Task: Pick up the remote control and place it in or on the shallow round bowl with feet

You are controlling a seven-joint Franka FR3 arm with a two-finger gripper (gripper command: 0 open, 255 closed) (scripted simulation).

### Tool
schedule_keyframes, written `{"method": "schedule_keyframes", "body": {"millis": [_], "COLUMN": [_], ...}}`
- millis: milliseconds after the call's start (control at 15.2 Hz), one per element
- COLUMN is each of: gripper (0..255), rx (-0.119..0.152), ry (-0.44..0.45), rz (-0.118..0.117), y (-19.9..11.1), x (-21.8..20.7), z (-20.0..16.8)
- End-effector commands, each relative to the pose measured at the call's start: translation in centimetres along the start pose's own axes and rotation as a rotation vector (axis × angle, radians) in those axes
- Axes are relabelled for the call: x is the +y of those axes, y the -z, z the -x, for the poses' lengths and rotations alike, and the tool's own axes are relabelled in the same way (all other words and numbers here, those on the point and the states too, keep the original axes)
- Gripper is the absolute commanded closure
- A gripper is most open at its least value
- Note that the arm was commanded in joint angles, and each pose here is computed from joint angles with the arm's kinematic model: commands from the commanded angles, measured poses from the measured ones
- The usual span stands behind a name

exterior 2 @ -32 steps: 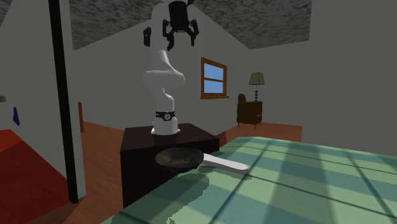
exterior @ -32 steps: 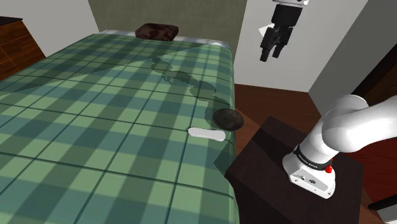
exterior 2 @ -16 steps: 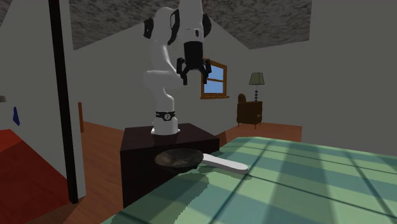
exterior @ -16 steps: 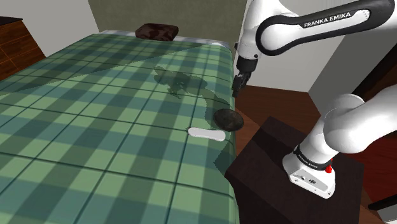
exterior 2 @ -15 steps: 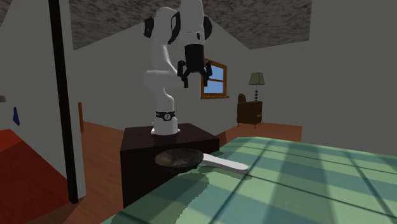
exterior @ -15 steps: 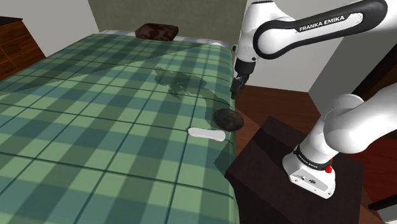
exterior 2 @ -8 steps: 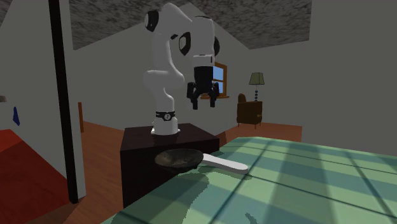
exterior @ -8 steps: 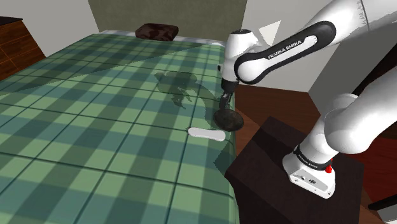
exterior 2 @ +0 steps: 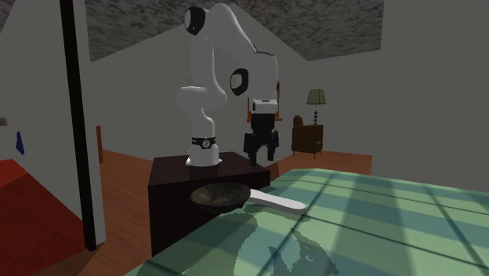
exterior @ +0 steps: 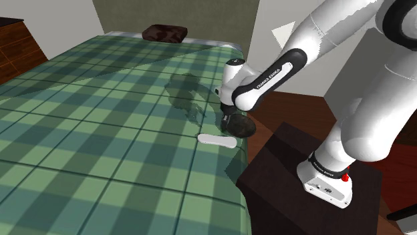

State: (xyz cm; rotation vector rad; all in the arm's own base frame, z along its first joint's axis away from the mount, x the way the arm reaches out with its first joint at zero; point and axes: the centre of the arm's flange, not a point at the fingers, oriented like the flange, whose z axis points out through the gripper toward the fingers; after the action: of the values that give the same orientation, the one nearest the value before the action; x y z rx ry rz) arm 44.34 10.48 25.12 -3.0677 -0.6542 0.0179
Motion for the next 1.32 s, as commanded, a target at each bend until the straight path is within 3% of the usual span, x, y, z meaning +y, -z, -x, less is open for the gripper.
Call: {"method": "schedule_keyframes", "body": {"millis": [0,264,792,1254], "gripper": [0,0,0,0], "rx": [0.001,0.0,0.0,0.0], "ry": [0.037,0.109,0.116,0.116], "rz": [0.008,0.026,0.028,0.028], "y": [-2.6,-7.5,-12.0,-12.0], "x": [-0.5,-1.4,-1.3,-1.3], "z": [-1.0,-2.9,-3.1,-3.1]}}
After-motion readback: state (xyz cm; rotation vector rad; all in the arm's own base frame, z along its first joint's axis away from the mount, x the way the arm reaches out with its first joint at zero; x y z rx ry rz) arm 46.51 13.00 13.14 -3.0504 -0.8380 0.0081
